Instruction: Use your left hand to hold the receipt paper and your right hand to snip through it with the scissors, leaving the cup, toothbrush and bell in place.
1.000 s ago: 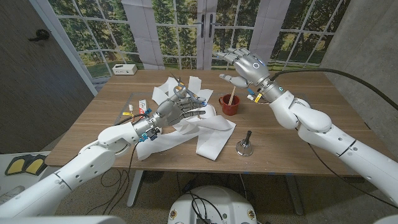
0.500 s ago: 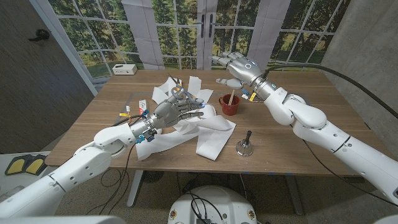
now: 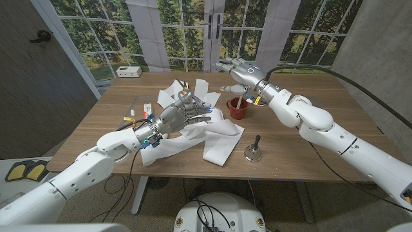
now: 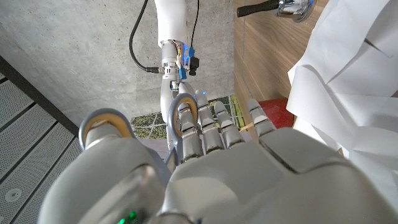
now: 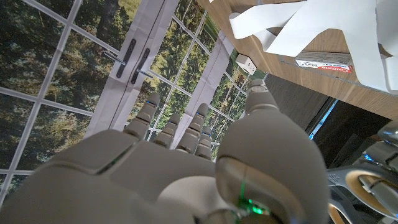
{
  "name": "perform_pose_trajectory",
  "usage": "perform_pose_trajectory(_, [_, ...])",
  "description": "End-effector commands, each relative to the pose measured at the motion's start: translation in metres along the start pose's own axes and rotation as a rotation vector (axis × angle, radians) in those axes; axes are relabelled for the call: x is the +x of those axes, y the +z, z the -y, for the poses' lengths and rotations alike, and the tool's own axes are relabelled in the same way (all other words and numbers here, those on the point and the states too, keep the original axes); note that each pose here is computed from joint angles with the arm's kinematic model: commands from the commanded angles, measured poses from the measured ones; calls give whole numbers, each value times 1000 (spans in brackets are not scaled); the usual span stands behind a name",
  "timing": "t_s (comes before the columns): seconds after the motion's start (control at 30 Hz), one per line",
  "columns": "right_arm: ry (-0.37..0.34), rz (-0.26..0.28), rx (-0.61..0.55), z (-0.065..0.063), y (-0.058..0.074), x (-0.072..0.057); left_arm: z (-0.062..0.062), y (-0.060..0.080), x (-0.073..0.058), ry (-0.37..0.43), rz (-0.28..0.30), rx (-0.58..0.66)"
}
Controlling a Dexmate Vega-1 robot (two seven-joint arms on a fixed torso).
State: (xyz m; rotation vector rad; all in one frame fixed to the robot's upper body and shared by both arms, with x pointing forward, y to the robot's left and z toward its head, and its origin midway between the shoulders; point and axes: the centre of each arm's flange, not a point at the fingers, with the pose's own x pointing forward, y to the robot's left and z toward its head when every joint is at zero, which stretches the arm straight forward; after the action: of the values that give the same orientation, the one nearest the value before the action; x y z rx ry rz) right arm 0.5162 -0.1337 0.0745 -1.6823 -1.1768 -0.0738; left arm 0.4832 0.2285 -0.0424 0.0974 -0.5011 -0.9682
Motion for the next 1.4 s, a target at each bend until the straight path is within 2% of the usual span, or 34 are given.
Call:
perform_pose_trajectory(0.03, [44, 18, -2, -14, 3, 8, 0, 1, 0, 3, -20, 8])
perform_pose_trajectory(0.33, [42, 18, 9, -25, 2, 12, 1, 1, 2, 12, -15, 9])
perform_pose_trajectory(0.53, [65, 17, 19, -33, 2, 18, 2, 2, 2, 15, -15, 10])
perform_pose_trajectory(1.23, [71, 38, 26, -53, 11, 24, -1, -1, 7, 10, -28, 1])
perform_pose_trajectory(1.4, [93, 45, 26, -58, 12, 28, 0, -2, 8, 11, -28, -2])
